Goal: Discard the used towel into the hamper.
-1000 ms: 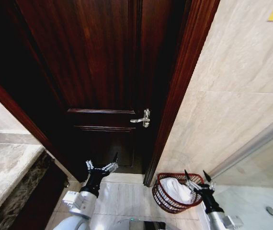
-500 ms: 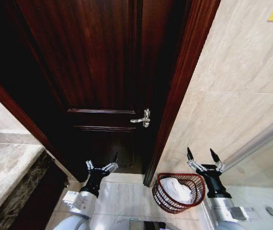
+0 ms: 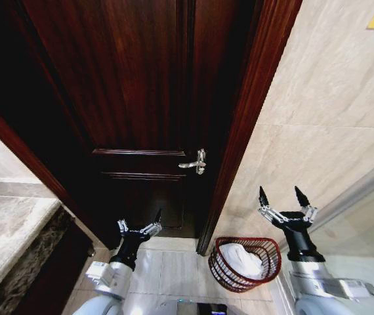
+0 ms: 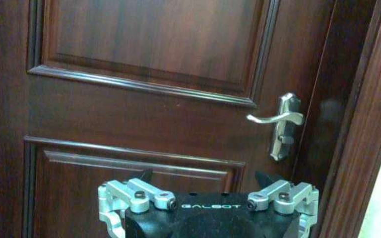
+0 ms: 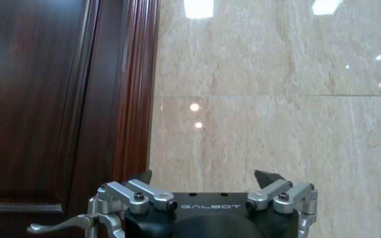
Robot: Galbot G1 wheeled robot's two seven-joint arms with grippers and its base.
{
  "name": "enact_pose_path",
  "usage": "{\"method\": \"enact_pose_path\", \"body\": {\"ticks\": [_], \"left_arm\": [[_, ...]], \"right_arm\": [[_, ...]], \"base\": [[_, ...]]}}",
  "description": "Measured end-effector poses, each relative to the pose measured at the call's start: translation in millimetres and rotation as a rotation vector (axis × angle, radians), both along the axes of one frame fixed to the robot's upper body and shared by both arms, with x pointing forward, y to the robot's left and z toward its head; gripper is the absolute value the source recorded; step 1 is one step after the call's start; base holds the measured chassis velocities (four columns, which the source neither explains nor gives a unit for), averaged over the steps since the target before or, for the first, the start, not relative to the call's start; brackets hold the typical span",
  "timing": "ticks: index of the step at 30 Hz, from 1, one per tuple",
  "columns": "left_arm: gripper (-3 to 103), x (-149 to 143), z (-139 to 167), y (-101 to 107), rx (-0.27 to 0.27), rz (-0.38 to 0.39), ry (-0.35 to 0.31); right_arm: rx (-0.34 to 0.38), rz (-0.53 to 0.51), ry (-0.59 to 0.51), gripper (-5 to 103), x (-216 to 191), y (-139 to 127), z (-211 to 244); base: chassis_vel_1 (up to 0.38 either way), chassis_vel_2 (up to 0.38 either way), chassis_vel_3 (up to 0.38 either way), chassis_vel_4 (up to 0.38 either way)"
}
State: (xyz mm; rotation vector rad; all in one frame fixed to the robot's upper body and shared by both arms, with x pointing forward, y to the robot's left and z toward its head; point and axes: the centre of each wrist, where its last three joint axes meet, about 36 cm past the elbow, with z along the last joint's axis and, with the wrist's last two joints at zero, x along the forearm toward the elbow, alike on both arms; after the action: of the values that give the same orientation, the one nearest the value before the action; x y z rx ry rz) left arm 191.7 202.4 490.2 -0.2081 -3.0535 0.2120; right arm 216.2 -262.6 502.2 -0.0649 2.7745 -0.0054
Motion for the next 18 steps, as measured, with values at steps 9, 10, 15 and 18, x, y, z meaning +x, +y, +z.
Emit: {"method": "enact_pose_path", "body": {"ticks": [9,10,15,18], "left_arm": [[100,0.0,0.0,0.0,0.000,0.000,0.000],[100,0.0,0.0,0.0,0.000,0.000,0.000],[100,0.0,0.0,0.0,0.000,0.000,0.000],[100,0.0,0.0,0.0,0.000,0.000,0.000]], "right_arm": [[-0.004,0.009,-0.022,100,0.4,-0.4,2.7],[-0.006,0.010,-0.023,100,-0.1,-0.7,3.3],[-0.012,0.018,-0.025,100,-1.3,-1.7,3.4],[-0.020,0.030,-0.031,100,-2.1,-2.7,1.2]], "base": [[0.000,0.000,0.000,0.000],[0.000,0.000,0.000,0.000],[0.000,0.000,0.000,0.000],[0.000,0.000,0.000,0.000]]}}
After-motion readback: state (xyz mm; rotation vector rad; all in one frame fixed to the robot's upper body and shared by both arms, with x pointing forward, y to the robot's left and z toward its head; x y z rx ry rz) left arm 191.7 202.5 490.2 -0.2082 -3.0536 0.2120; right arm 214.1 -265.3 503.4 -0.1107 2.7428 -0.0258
